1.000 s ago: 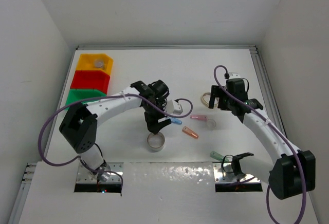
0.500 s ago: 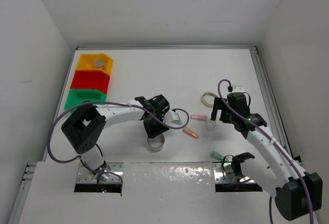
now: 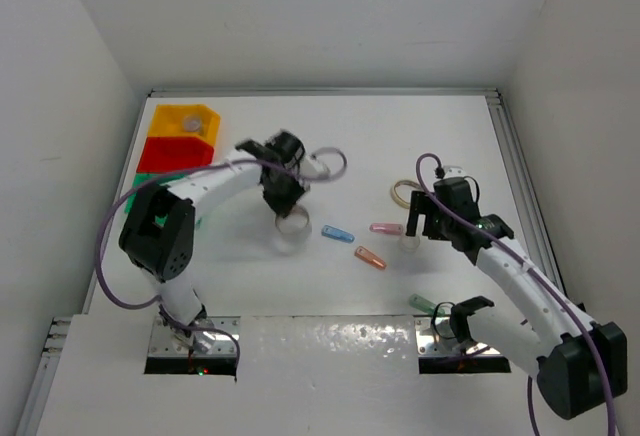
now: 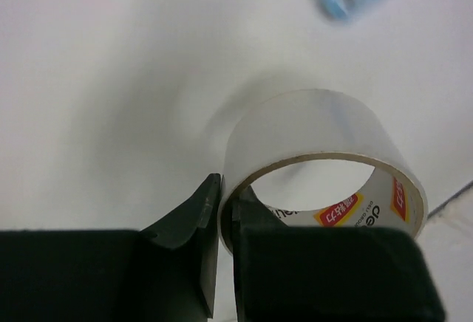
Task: Sort the stationery into containers
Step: Pick up the stationery from the center of the board, then move the storage box to the center of the board.
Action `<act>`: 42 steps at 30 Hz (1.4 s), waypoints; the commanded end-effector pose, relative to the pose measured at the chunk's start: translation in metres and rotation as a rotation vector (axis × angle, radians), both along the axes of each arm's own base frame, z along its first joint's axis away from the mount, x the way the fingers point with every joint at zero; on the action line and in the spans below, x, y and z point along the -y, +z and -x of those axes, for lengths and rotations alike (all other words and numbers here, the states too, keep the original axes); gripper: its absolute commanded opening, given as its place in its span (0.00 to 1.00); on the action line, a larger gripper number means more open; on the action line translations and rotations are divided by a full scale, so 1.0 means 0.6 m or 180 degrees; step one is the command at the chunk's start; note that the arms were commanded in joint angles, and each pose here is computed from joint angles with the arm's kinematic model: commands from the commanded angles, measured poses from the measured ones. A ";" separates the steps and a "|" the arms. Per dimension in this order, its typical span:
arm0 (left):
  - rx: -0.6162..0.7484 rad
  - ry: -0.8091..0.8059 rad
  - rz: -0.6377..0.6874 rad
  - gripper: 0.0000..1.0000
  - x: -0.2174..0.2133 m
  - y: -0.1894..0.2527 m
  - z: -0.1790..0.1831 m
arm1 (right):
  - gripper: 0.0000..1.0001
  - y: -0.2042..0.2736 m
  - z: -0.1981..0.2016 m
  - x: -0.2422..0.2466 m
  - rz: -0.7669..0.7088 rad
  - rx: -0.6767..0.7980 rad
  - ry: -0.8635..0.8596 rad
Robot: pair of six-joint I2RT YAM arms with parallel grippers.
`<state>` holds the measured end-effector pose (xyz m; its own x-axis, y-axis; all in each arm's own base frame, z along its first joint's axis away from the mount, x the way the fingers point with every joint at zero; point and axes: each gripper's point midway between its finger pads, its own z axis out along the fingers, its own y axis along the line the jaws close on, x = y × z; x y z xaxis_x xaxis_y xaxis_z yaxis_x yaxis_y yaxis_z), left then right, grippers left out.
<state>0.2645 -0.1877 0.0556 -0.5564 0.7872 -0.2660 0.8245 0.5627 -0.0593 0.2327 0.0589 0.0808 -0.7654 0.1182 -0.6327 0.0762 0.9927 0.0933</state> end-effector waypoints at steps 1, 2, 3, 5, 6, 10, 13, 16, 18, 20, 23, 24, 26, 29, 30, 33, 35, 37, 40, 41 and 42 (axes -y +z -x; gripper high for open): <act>0.0553 0.0842 0.0608 0.00 -0.049 0.169 -0.144 | 0.88 0.048 -0.043 -0.022 0.0015 0.0269 0.0133; 0.0843 0.1248 0.0680 0.00 -0.115 0.232 -0.204 | 0.88 0.044 -0.053 -0.029 0.0048 0.0256 0.0192; 0.0895 0.1497 0.0660 0.00 -0.154 0.243 -0.232 | 0.88 0.055 -0.072 -0.043 -0.0001 0.0381 0.0241; 0.1080 0.2127 0.0564 0.00 -0.275 0.290 -0.273 | 0.88 0.040 -0.093 -0.067 -0.0065 0.0312 0.0379; 0.1000 0.2384 0.0491 0.00 -0.324 0.275 -0.285 | 0.88 0.057 -0.115 -0.087 -0.0175 0.0397 0.0465; 0.0976 0.3210 0.0457 0.00 -0.489 0.256 -0.298 | 0.89 0.067 -0.173 -0.126 -0.0223 0.0349 0.0635; 0.1010 0.3478 0.0256 0.00 -0.548 0.232 -0.296 | 0.89 0.070 -0.205 -0.149 -0.0242 0.0323 0.0761; 0.0880 0.3555 0.0100 0.00 -0.571 0.187 -0.290 | 0.89 0.063 -0.214 -0.158 -0.0241 0.0255 0.0817; 0.0847 0.3561 0.0064 0.00 -0.576 0.160 -0.293 | 0.89 0.055 -0.211 -0.159 -0.0252 0.0218 0.0800; 0.0807 0.3555 0.0052 0.00 -0.576 0.140 -0.297 | 0.89 0.043 -0.202 -0.154 -0.0251 0.0164 0.0779; 0.0798 0.3468 0.0026 0.00 -0.565 0.119 -0.312 | 0.89 0.031 -0.187 -0.149 -0.0237 0.0093 0.0754; 0.0812 0.3438 0.0009 0.00 -0.559 0.111 -0.317 | 0.89 0.031 -0.185 -0.148 -0.0243 0.0092 0.0739; 0.0842 0.3438 0.0016 0.00 -0.559 0.098 -0.325 | 0.89 0.027 -0.179 -0.140 -0.0207 0.0062 0.0704; 0.0867 0.3465 -0.0009 0.00 -0.562 0.090 -0.329 | 0.89 0.030 -0.174 -0.135 -0.0175 0.0063 0.0670; 0.0878 0.3497 -0.0055 0.00 -0.569 0.084 -0.328 | 0.89 0.032 -0.174 -0.132 -0.0155 0.0074 0.0651; 0.0917 0.3564 -0.0074 0.00 -0.583 0.070 -0.331 | 0.89 0.035 -0.172 -0.127 -0.0145 0.0099 0.0606; 0.0885 0.3583 -0.0119 0.00 -0.586 0.059 -0.330 | 0.89 0.038 -0.171 -0.125 -0.0135 0.0108 0.0595; 0.0856 0.3592 -0.0153 0.00 -0.589 0.052 -0.327 | 0.89 0.042 -0.172 -0.122 -0.0118 0.0119 0.0567; 0.0833 0.3582 -0.0143 0.14 -0.586 0.047 -0.325 | 0.90 0.045 -0.172 -0.120 -0.0085 0.0134 0.0559; 0.0816 0.3583 -0.0138 0.21 -0.585 0.043 -0.322 | 0.90 0.048 -0.172 -0.120 -0.0086 0.0148 0.0563; 0.0825 0.3575 -0.0111 0.30 -0.583 0.042 -0.324 | 0.90 0.049 -0.171 -0.120 -0.0078 0.0154 0.0579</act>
